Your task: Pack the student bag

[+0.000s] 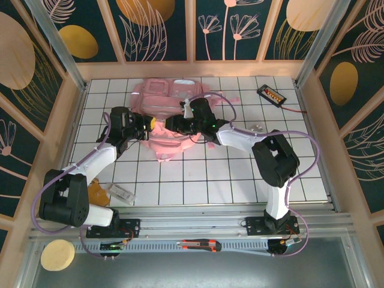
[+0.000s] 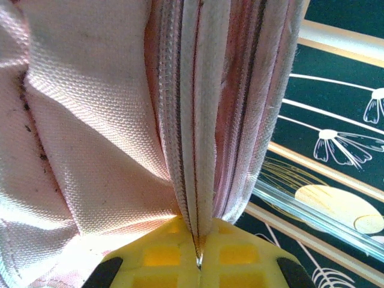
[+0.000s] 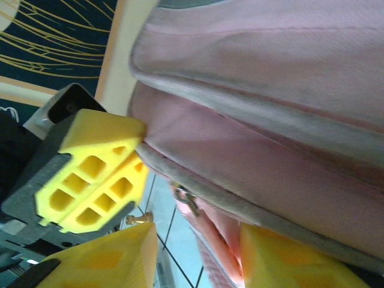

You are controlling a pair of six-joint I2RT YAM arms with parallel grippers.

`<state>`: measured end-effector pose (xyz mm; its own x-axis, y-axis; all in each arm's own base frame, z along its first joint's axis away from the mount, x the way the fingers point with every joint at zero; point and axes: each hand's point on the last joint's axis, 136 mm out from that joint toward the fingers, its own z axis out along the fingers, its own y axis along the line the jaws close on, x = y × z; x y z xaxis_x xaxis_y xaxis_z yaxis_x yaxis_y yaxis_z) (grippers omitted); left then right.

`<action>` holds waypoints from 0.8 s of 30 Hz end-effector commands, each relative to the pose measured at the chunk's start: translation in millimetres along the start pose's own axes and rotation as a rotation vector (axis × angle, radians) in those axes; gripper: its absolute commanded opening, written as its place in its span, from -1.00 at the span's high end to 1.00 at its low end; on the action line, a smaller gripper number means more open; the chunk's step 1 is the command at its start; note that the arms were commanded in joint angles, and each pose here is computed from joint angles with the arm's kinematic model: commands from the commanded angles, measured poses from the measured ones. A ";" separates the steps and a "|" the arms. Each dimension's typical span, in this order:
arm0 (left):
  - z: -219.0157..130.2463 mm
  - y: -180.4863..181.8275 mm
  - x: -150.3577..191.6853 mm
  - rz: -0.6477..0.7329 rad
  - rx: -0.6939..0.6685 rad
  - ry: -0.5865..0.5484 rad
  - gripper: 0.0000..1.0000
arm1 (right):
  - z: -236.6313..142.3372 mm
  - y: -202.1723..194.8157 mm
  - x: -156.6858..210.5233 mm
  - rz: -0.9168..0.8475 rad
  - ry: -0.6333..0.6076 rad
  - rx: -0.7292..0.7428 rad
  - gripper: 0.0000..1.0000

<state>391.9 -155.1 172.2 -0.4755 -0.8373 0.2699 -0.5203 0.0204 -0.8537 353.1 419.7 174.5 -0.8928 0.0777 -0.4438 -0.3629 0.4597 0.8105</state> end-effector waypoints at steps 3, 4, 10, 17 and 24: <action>-2.3 -35.2 33.8 0.060 0.095 0.124 1.00 | -6.5 46.8 -27.6 -0.104 -0.102 -0.118 0.23; -2.2 -35.1 34.0 0.058 0.095 0.124 1.00 | -5.5 46.5 -27.2 -0.104 -0.098 -0.116 0.23; -3.0 -35.1 37.0 0.060 0.099 0.127 1.00 | 2.8 27.8 -24.3 -0.091 -0.066 -0.020 0.17; -1.8 -34.9 38.0 0.060 0.100 0.133 1.00 | 10.1 -8.2 -19.8 -0.039 -0.020 0.171 0.06; 1.5 -38.9 43.2 0.065 0.105 0.143 1.00 | 17.3 -30.9 -20.2 0.011 0.013 0.332 0.00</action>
<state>388.5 -167.3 166.8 -0.4943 -0.8237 0.2780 -0.5328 0.0344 -0.8455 362.0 433.9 171.5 -0.9132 0.0342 -0.4061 -0.3021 0.6120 0.7309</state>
